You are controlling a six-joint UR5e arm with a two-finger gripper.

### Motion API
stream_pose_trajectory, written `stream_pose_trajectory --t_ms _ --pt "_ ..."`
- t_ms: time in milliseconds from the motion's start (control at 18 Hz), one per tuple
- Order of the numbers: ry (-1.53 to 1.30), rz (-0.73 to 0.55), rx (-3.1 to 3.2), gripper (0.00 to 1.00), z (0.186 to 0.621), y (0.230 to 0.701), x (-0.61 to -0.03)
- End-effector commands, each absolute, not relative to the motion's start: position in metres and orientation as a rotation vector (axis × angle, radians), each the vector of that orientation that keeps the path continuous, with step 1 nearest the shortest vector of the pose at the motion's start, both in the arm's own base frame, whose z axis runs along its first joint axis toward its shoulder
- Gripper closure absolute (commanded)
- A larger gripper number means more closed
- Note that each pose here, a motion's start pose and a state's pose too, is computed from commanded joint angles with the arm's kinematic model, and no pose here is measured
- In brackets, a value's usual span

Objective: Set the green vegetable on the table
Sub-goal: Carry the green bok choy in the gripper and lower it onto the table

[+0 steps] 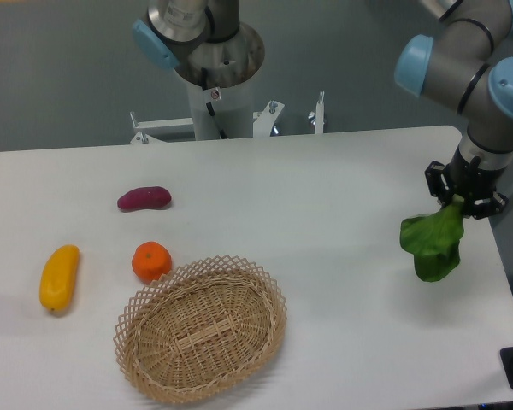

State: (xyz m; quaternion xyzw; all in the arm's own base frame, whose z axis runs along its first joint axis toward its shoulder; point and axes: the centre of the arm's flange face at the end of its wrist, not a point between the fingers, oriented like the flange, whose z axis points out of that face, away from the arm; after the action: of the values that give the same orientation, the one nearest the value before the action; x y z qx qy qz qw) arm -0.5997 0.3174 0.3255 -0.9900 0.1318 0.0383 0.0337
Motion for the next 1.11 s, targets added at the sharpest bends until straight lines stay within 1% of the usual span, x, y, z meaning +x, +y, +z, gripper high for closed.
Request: stream_pose_trajectory --t_ms 333,556,778,889,1111 --pt "0.394 0.12 -3.047 0.82 0.326 0.318 -0.599" --pt "0.415 0.119 -3.044 0.82 0.326 0.328 -0.593" --pt "0.341 0.077 -3.051 0.81 0.317 0.343 -0.57" --pt "0.345 0.063 -3.051 0.81 0.32 0.35 -0.54" --pt "0.368 0.024 -3.049 0.81 0.309 0.344 -0.502"
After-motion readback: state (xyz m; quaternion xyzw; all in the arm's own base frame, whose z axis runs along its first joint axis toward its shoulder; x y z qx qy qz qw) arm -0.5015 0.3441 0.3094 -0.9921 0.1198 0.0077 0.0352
